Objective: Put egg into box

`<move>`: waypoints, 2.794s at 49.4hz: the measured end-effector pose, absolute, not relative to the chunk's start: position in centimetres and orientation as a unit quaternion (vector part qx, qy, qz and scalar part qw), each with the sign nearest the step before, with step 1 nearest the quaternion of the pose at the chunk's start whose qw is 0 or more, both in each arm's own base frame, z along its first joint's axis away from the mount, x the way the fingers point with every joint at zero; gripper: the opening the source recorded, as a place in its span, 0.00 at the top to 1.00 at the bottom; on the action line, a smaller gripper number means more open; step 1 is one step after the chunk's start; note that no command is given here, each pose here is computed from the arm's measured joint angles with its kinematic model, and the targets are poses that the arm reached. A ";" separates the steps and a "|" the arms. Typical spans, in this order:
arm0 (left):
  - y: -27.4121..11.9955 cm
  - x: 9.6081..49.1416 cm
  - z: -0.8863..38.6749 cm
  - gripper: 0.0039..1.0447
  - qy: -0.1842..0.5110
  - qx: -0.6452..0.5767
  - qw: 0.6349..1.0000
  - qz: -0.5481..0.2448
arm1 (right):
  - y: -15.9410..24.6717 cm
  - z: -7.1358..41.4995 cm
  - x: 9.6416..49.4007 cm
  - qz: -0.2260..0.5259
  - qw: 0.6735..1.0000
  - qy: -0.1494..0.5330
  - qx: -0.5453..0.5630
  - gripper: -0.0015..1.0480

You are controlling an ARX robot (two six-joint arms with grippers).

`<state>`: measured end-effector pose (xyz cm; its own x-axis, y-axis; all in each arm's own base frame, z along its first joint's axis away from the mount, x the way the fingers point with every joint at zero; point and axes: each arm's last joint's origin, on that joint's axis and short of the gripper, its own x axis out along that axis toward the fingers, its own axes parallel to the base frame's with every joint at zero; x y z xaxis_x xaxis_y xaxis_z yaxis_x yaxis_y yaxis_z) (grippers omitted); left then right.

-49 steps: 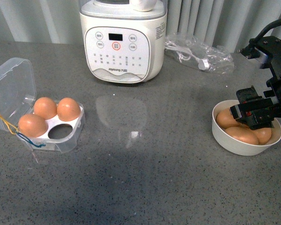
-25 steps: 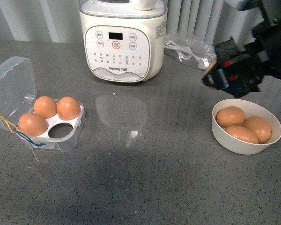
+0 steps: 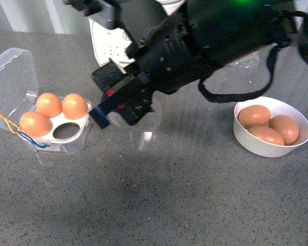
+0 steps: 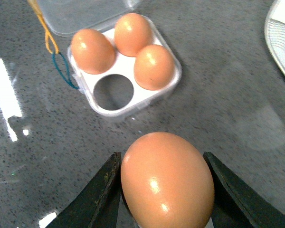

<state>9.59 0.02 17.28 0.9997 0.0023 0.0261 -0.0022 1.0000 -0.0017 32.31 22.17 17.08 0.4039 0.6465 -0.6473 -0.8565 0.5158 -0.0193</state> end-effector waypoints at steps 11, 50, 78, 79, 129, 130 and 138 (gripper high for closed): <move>0.0 9.6 17.3 0.06 -0.013 -0.001 1.000 0.001 | 25.8 16.6 34.1 0.488 0.795 0.301 -0.196 0.58; 0.0 9.6 17.3 0.06 -0.013 -0.001 1.000 0.001 | 29.2 14.9 34.7 0.515 0.770 0.321 -0.199 0.19; 0.0 9.6 17.3 0.06 -0.013 -0.001 1.000 0.001 | 21.9 22.0 35.2 0.395 0.874 0.280 -0.044 0.07; 0.0 9.6 17.3 0.06 -0.013 -0.001 1.000 0.001 | 21.3 22.2 35.1 0.380 0.881 0.280 -0.041 0.07; 0.0 9.6 17.3 0.06 -0.013 -0.001 1.000 0.001 | 2.6 17.5 19.6 0.002 1.000 0.008 -0.001 0.97; 0.0 9.6 17.3 0.06 -0.013 -0.001 1.000 0.001 | 2.4 17.4 19.3 0.002 1.000 0.008 -0.001 0.97; 0.0 9.6 17.3 0.06 -0.013 -0.001 1.000 0.001 | 1.8 17.0 18.0 0.002 1.000 0.007 -0.001 0.97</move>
<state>9.59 0.02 17.28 0.9997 0.0023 0.0261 -0.0023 1.0000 -0.0013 18.04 1.83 17.01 0.9999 0.0042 -0.0150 -0.0042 1.0000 -0.0019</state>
